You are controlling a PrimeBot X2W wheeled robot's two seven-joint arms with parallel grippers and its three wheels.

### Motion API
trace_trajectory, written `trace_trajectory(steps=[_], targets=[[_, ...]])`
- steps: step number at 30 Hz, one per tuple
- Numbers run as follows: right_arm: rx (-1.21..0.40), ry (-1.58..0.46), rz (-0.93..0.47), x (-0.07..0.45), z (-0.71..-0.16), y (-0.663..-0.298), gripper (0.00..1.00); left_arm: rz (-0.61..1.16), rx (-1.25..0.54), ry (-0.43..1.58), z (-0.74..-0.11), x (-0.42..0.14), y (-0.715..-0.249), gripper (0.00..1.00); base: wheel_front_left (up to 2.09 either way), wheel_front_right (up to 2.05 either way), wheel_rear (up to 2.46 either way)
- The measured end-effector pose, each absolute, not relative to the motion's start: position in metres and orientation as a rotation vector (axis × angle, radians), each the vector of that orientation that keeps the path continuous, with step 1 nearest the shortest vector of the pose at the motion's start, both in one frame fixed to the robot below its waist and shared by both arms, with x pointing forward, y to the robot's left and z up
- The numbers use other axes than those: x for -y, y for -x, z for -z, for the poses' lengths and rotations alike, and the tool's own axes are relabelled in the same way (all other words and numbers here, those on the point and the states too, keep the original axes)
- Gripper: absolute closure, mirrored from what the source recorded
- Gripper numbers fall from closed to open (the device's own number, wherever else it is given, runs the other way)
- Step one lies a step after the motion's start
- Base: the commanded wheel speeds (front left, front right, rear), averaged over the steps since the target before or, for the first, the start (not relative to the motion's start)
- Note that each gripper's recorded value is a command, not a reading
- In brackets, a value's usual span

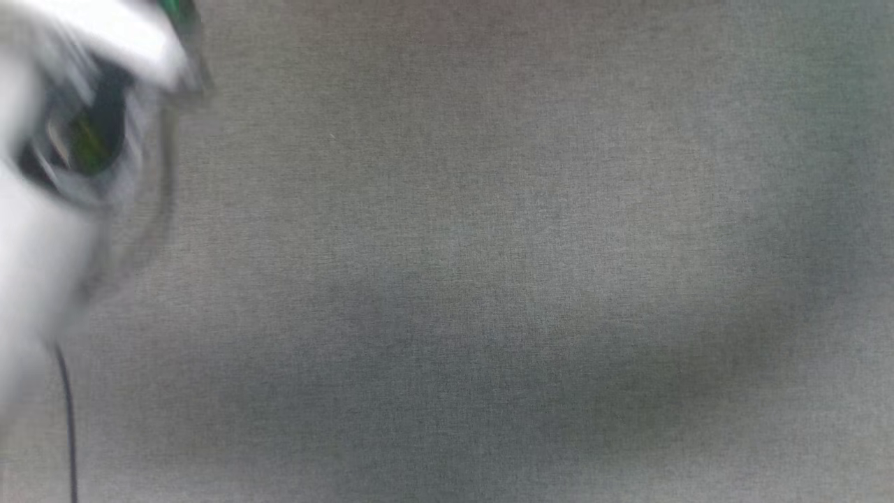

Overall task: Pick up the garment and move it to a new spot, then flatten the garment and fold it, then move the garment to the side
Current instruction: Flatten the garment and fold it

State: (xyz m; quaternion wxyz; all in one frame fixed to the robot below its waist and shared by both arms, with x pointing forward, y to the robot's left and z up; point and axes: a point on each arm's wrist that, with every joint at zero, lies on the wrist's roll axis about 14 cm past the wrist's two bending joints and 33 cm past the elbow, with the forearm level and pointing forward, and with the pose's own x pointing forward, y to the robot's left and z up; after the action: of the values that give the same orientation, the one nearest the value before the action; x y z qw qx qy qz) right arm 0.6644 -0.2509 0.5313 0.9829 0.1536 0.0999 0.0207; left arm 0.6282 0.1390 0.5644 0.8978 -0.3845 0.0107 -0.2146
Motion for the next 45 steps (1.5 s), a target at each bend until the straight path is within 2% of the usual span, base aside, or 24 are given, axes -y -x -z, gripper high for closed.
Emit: trace_trajectory(steps=[6, 16, 21, 27, 33, 38, 45], targets=[[-0.393, -0.345, -0.08, 0.253, -0.469, -0.604, 1.0, 0.47, -0.247, 0.848, -0.493, -0.119, -0.548, 1.0, 0.0, 0.0, 0.0], [-0.595, -0.429, -0.131, 0.252, -0.43, -0.484, 1.0, 0.506, -0.41, 0.877, -0.468, -0.108, -0.435, 1.0, 0.0, 0.0, 0.0], [-0.652, -0.448, -0.134, 0.252, -0.428, -0.437, 1.0, 0.501, -0.431, 0.888, -0.471, -0.115, -0.401, 1.0, 0.0, 0.0, 0.0], [-0.7, -0.467, -0.137, 0.246, -0.428, -0.398, 1.0, 0.507, -0.464, 0.896, -0.472, -0.115, -0.372, 1.0, 0.0, 0.0, 0.0], [-0.654, -0.474, -0.127, 0.244, -0.441, -0.398, 1.0, 0.516, -0.387, 0.866, -0.485, -0.12, -0.386, 1.0, 0.0, 0.0, 0.0], [-0.564, -0.486, -0.117, 0.247, -0.457, -0.434, 1.0, 0.51, -0.24, 0.872, -0.511, -0.126, -0.432, 1.0, 0.0, 0.0, 0.0], [-0.562, -0.496, -0.098, 0.244, -0.442, -0.475, 1.0, 0.461, -0.27, 0.833, -0.482, -0.129, -0.476, 1.0, 0.0, 0.0, 0.0]])
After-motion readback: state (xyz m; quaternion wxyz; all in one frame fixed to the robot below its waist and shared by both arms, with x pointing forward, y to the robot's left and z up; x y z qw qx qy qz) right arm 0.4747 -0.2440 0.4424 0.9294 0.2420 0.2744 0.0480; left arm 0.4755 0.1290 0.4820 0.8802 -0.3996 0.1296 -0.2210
